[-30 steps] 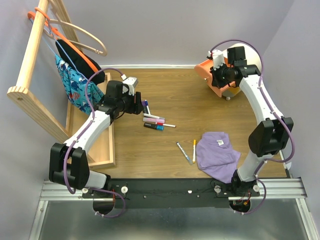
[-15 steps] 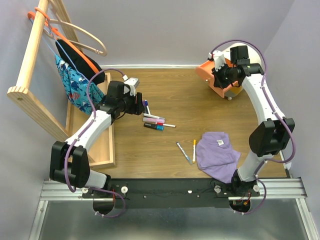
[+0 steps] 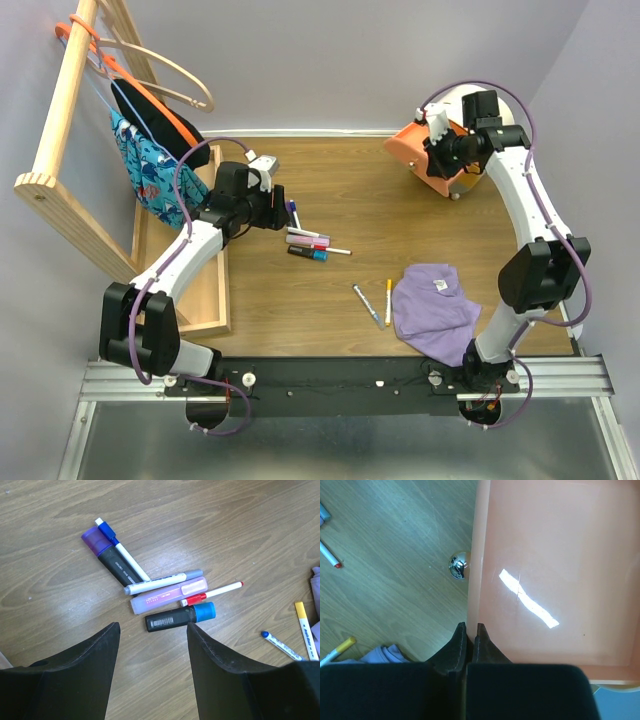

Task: Sort the stationery into containers
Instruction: Place the drawer in the storage box, then pick up the pen from the center of the board, then place the pen in the drawer.

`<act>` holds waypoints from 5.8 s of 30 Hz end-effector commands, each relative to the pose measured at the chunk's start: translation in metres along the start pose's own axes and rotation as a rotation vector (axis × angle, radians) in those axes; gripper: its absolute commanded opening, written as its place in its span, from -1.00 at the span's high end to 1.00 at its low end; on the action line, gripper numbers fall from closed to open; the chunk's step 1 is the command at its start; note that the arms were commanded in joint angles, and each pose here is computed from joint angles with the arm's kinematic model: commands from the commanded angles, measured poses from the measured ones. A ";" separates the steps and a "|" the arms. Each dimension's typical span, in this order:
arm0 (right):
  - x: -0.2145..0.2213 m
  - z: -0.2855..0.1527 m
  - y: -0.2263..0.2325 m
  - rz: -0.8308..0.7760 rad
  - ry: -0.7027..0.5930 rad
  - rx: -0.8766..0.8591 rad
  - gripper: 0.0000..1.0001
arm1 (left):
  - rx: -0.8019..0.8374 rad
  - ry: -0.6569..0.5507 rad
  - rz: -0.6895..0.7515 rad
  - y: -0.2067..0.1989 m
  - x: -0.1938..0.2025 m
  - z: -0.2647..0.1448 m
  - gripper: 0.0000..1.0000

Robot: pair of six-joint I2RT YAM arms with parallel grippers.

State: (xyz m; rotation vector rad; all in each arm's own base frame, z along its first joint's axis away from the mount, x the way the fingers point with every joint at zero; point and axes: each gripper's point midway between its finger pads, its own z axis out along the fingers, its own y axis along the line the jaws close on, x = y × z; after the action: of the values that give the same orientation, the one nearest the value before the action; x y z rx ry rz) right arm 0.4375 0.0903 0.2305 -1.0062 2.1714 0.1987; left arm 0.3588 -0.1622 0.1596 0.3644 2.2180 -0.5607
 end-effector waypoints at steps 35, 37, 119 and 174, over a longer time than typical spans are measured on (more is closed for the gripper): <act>-0.011 -0.038 -0.068 -0.144 -0.034 0.358 0.29 | 0.063 -0.010 0.027 -0.021 -0.011 0.006 -0.32; -0.007 -0.036 -0.069 -0.141 -0.022 0.366 0.29 | 0.061 -0.010 0.028 -0.021 -0.011 0.006 -0.32; 0.015 0.228 0.322 -0.485 -0.022 -0.488 0.11 | 0.104 0.071 0.644 -0.019 0.116 -0.107 -0.97; -0.058 -0.012 -0.088 -0.193 -0.073 0.383 0.66 | 0.364 -0.164 0.768 -0.097 0.049 -0.073 -0.97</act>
State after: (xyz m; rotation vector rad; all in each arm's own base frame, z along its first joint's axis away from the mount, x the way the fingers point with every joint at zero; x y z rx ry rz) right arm 0.5096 0.0686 0.2993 -0.9779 1.9266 -0.2027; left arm 0.2373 -0.2000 0.1801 1.2520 1.6721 -0.5179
